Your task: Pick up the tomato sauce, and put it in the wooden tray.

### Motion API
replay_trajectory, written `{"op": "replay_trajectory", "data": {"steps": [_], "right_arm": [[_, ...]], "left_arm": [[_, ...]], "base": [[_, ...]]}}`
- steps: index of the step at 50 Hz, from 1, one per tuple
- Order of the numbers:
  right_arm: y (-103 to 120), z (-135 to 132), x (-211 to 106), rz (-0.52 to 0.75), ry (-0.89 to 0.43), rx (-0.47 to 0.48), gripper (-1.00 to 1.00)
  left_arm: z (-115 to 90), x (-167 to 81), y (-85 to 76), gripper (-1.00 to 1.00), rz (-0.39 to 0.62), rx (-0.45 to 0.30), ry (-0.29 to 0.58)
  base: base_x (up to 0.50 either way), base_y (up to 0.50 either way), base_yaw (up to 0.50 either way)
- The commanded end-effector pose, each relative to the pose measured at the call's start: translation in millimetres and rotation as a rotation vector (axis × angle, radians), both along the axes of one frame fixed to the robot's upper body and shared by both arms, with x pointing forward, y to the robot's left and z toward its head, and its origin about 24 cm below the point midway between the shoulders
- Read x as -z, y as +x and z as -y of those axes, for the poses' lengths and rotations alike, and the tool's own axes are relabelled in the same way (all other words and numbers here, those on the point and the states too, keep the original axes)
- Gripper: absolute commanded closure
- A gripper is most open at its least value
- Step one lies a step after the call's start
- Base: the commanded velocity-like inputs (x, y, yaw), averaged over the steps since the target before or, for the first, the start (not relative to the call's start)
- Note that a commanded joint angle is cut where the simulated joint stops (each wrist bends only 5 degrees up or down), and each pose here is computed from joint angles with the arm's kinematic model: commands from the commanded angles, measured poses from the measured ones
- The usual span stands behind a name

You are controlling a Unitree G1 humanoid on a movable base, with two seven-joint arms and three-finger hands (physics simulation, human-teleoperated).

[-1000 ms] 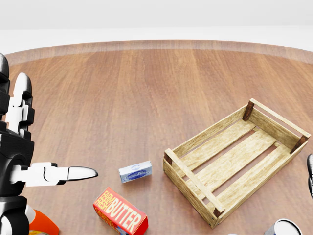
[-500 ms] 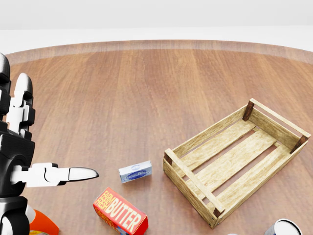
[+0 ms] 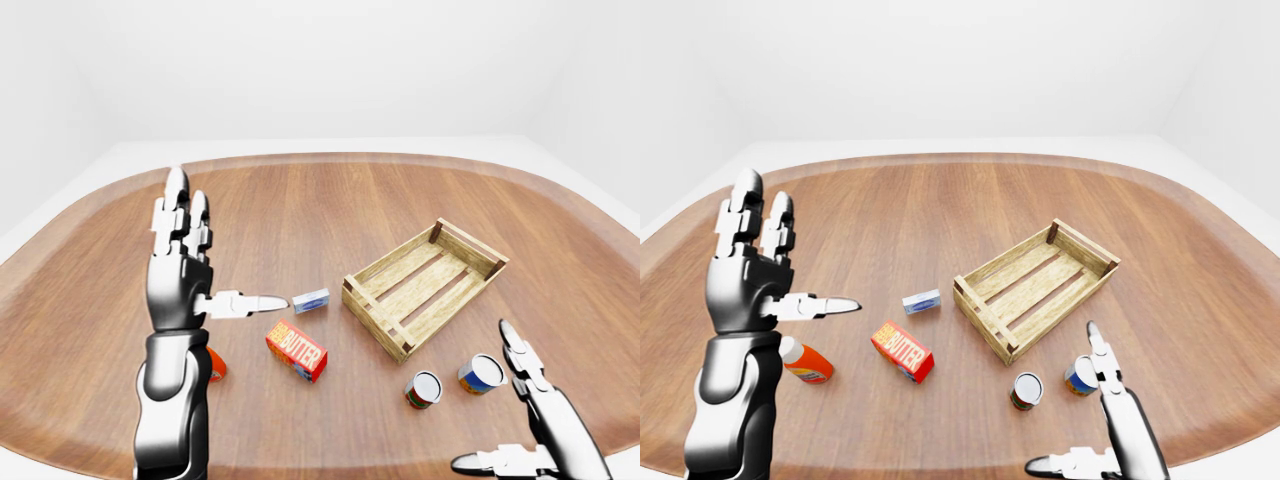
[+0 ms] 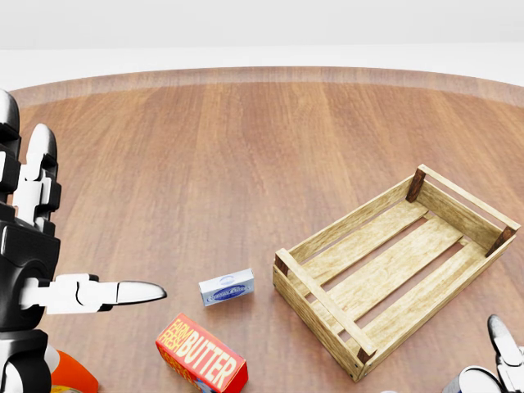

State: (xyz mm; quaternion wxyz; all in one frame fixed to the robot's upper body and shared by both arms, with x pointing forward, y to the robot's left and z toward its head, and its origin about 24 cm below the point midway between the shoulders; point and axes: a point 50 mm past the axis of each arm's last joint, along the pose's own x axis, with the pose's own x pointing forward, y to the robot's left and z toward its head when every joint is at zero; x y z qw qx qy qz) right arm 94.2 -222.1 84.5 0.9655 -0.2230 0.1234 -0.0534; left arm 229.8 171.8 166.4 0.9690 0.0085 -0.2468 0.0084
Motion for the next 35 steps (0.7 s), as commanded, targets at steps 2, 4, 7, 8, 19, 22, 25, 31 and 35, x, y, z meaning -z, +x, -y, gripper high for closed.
{"op": "replay_trajectory", "data": {"steps": [2,4,7,8,19,22,25,31,35], "right_arm": [[7,-25,18,-0.062,0.131,-0.098,-1.00],[7,-31,21,-0.065,0.169,-0.104,-1.00],[9,-37,22,-0.040,0.210,-0.077,-1.00],[10,-39,23,-0.026,0.224,-0.068,-1.00],[22,-53,26,0.072,0.284,-0.041,-1.00],[23,-54,27,0.080,0.290,-0.043,-1.00],[23,-55,28,0.083,0.294,-0.043,-1.00],[24,-54,34,0.075,0.302,-0.031,-1.00],[24,-54,42,0.049,0.306,-0.021,-1.00]], "left_arm": [[0,-1,0.3,-1.00,0.003,0.001,-0.001],[0,1,0.6,-1.00,-0.002,0.001,-0.002],[1,1,0.7,-1.00,-0.005,0.003,-0.003],[1,1,0.3,-1.00,-0.005,0.002,-0.003],[2,1,-0.2,-1.00,-0.002,0.004,-0.004],[2,0,-0.6,-1.00,-0.001,0.005,-0.004],[2,0,-1.7,-1.00,0.004,0.005,-0.003],[2,2,0.0,-1.00,-0.010,0.004,-0.002],[2,1,-0.9,-1.00,-0.004,0.004,-0.002]], "base": [[0.00,0.00,0.00],[0.00,0.00,0.00],[0.00,0.00,0.00],[0.00,0.00,0.00],[0.00,0.00,0.00],[0.00,0.00,0.00],[0.00,0.00,0.00],[0.00,0.00,0.00],[0.00,0.00,0.00]]}}
